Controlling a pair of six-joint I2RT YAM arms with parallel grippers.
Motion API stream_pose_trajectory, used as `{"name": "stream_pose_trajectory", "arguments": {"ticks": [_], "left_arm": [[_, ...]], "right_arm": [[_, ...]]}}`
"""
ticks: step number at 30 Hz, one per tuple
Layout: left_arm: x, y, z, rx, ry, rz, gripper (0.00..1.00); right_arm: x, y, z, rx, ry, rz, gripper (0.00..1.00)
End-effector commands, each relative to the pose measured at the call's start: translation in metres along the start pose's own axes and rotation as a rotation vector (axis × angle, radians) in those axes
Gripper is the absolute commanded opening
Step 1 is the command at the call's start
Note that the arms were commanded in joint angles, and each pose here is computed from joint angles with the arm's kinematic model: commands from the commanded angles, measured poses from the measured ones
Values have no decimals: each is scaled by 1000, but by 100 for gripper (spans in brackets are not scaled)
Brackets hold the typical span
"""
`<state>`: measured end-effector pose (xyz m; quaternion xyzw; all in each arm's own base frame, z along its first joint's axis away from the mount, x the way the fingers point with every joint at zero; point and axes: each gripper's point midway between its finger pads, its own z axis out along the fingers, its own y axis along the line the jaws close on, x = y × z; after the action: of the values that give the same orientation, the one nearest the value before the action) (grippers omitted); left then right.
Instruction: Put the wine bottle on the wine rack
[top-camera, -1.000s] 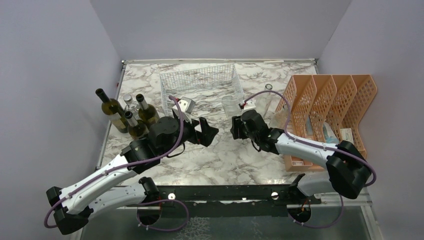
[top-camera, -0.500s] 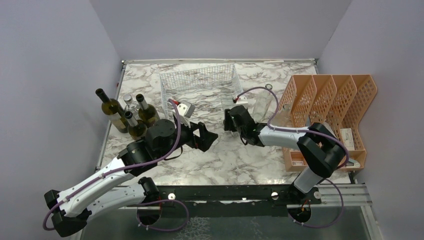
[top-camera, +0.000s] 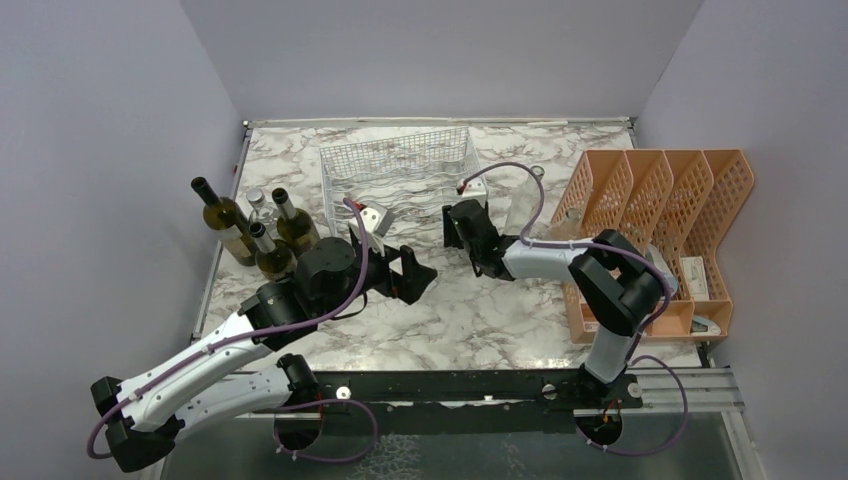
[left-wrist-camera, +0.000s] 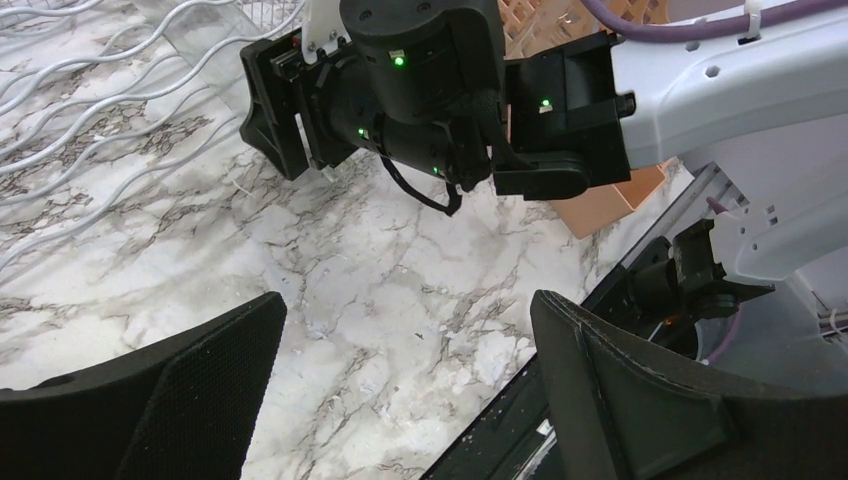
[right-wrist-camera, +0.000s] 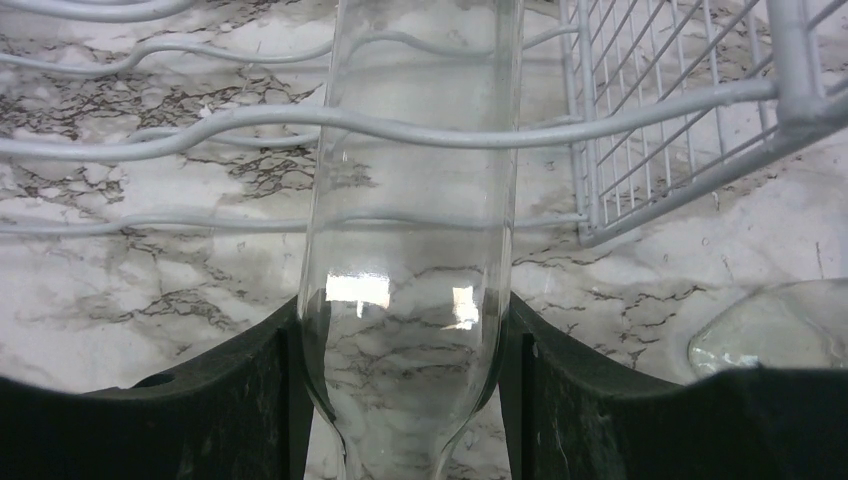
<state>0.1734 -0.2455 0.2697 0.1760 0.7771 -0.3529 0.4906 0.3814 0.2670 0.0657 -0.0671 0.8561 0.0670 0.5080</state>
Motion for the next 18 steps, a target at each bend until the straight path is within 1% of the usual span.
{"name": "stream_pose_trajectory", "arguments": {"ticks": [1, 6, 11, 15, 18], "left_arm": [[0, -6, -1, 28, 17, 5, 99], [3, -6, -1, 27, 27, -8, 99], [8, -4, 0, 23, 36, -16, 99], [7, -5, 0, 26, 35, -21, 99], [9, -5, -1, 27, 37, -27, 99]], "right_arm": [[-46, 2, 16, -16, -113, 4, 1], [-40, -9, 28, 3, -59, 2, 4], [-32, -6, 34, -47, -23, -32, 13], [-22, -2, 40, -65, 15, -75, 24], [-15, -2, 44, -65, 38, -88, 28]]}}
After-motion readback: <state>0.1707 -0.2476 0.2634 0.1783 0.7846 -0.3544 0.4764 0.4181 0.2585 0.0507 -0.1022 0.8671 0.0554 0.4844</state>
